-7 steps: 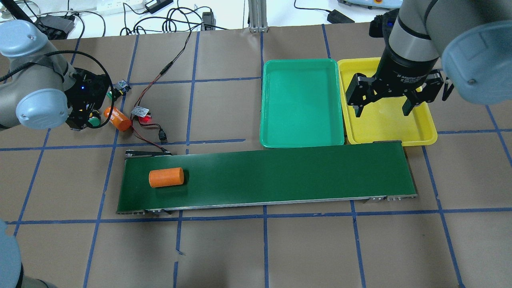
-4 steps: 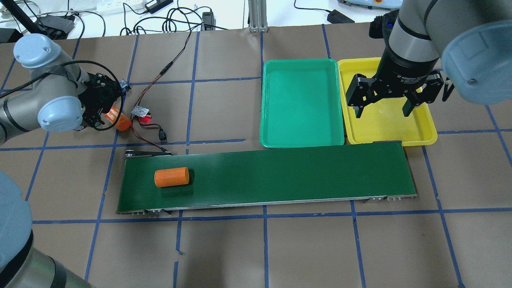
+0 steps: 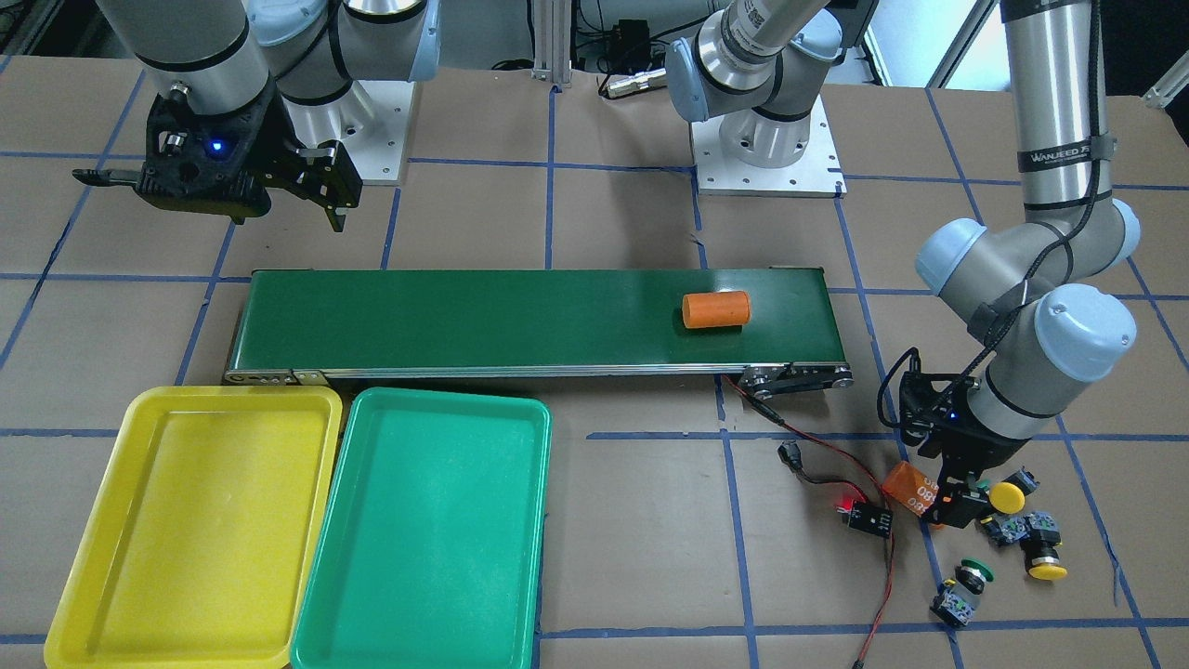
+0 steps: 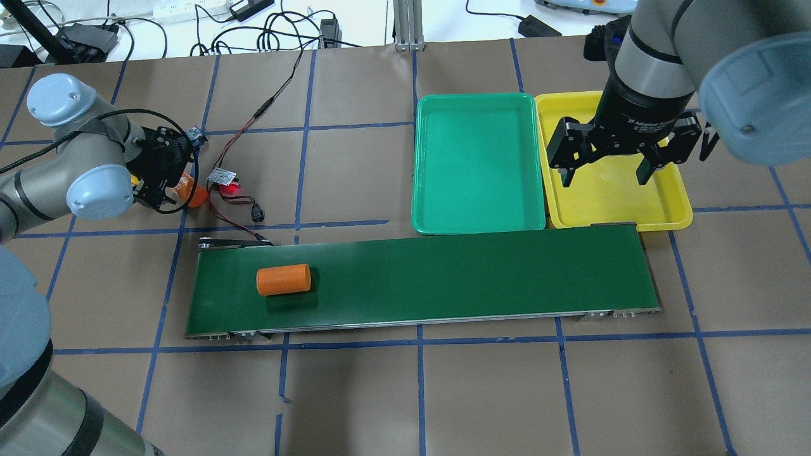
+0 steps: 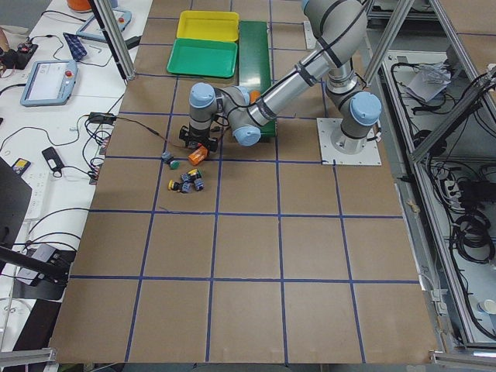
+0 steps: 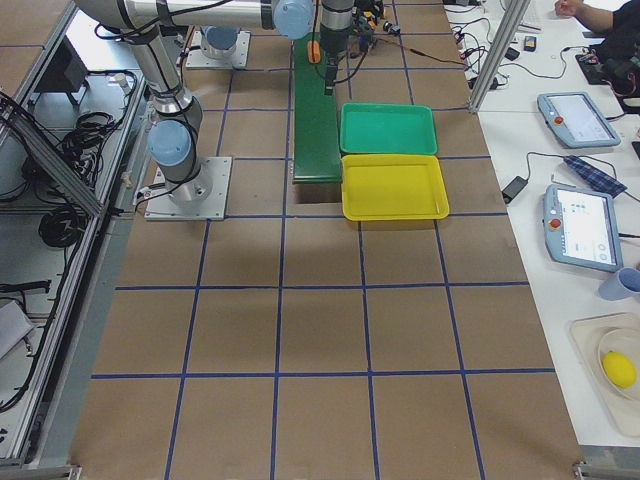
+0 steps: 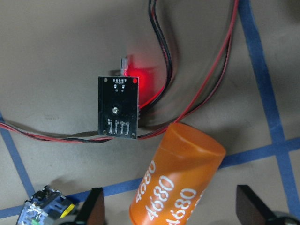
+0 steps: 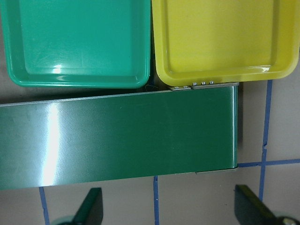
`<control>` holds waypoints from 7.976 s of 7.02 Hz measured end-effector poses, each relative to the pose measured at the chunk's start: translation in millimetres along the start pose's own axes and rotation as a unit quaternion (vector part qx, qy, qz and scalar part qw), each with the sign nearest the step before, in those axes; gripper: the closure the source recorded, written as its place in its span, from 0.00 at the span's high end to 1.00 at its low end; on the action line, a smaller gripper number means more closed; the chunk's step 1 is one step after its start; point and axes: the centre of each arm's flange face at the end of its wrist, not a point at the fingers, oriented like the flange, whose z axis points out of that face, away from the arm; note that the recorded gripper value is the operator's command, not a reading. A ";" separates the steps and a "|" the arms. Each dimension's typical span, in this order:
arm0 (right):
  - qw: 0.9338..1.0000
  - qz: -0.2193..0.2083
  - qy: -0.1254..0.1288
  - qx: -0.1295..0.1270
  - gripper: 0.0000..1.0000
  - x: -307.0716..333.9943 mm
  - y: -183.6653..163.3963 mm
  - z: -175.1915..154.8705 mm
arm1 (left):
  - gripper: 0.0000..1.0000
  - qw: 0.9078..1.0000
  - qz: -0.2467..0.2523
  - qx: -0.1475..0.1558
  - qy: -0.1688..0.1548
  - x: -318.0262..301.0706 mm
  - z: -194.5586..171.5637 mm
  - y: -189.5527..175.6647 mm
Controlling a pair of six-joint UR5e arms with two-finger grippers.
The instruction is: Sort buttons by color to trays
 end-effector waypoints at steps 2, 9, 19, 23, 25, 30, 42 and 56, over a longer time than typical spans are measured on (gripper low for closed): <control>1.000 0.000 0.001 0.000 1.00 0.1 0.1 0.0 | 0.01 1.000 -0.004 -0.006 -0.008 7.4 16.9 0.8; 1.000 0.000 -0.001 -0.005 1.00 -0.4 1.1 5.3 | 0.00 0.995 -0.100 0.017 0.014 22.2 -53.5 -13.9; 1.000 0.000 0.004 -0.021 1.00 -0.1 7.9 24.2 | 0.95 0.972 -0.204 0.033 0.109 133.1 -88.2 -174.0; 1.000 0.000 0.003 -0.024 1.00 -0.3 8.5 28.2 | 1.00 0.968 -0.234 0.017 0.085 108.5 -123.8 -157.9; 1.000 0.000 0.003 -0.026 1.00 -0.4 9.3 30.4 | 1.00 0.949 -0.308 -0.014 0.072 46.0 -152.5 -108.7; 0.999 -0.001 0.004 -0.035 1.00 -0.5 11.8 37.0 | 1.00 0.874 -0.479 -0.041 0.070 -104.4 -46.7 25.7; 0.999 -0.001 0.005 -0.047 1.00 -0.4 22.4 52.4 | 0.00 0.837 -0.537 -0.042 0.097 -125.3 -24.3 18.0; 0.999 -0.002 0.002 -0.047 1.00 -0.9 22.6 53.1 | 1.00 0.632 -0.759 -0.099 0.121 58.3 -109.5 -219.0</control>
